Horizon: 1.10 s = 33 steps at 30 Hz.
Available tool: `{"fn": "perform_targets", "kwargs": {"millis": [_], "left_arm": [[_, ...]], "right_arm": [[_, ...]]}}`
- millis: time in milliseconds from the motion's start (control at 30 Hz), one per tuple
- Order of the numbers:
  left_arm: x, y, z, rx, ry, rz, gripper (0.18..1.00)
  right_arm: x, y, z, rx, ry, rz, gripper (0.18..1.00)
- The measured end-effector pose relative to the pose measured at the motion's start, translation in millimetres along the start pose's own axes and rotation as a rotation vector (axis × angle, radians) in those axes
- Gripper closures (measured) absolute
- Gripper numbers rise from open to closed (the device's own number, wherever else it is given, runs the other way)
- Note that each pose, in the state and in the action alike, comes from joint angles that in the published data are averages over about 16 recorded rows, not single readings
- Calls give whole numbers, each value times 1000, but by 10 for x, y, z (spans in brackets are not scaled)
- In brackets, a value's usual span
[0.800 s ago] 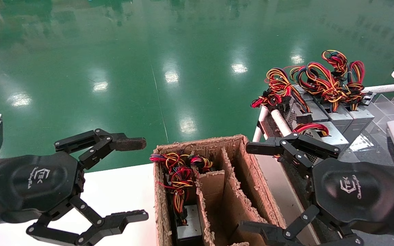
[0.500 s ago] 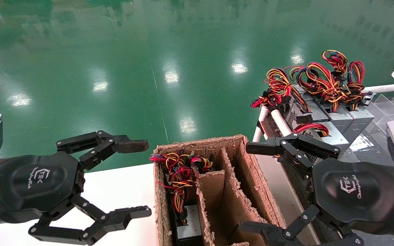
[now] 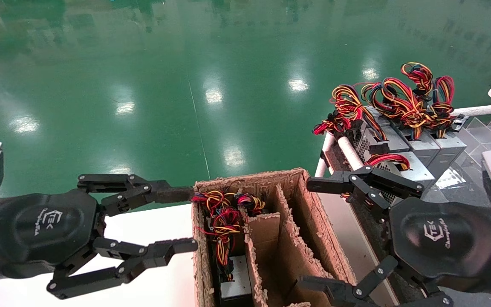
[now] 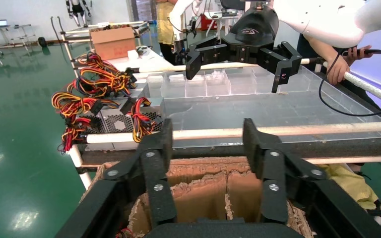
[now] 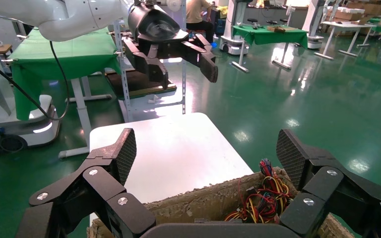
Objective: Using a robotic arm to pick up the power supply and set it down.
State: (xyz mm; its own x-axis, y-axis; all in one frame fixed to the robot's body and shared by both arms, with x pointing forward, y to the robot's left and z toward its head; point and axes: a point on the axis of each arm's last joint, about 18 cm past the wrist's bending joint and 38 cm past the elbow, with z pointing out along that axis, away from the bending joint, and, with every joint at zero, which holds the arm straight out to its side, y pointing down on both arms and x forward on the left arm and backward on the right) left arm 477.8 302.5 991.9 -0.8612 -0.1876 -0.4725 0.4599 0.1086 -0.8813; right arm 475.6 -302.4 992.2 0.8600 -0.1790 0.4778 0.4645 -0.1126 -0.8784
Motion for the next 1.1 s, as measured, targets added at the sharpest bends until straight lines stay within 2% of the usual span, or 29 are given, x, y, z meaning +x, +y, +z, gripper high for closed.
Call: {"fn": "perform_targets", "kwargs": {"millis": [267,467,667,867,1100], "left_arm": [[0,0,0,0,0,0,718],[0,0,0,0,0,0,838],[0,0,0,0,0,0,921],[0,0,0,0,0,0,968],[0,0,0,0,0,0,973]], "right_arm": [[0,0,0,0,0,0,178],[0,0,0,0,0,0,178],[0,0,0,0,0,0,178],[0,0,0,0,0,0,178],[0,0,0,0,0,0,178]]}}
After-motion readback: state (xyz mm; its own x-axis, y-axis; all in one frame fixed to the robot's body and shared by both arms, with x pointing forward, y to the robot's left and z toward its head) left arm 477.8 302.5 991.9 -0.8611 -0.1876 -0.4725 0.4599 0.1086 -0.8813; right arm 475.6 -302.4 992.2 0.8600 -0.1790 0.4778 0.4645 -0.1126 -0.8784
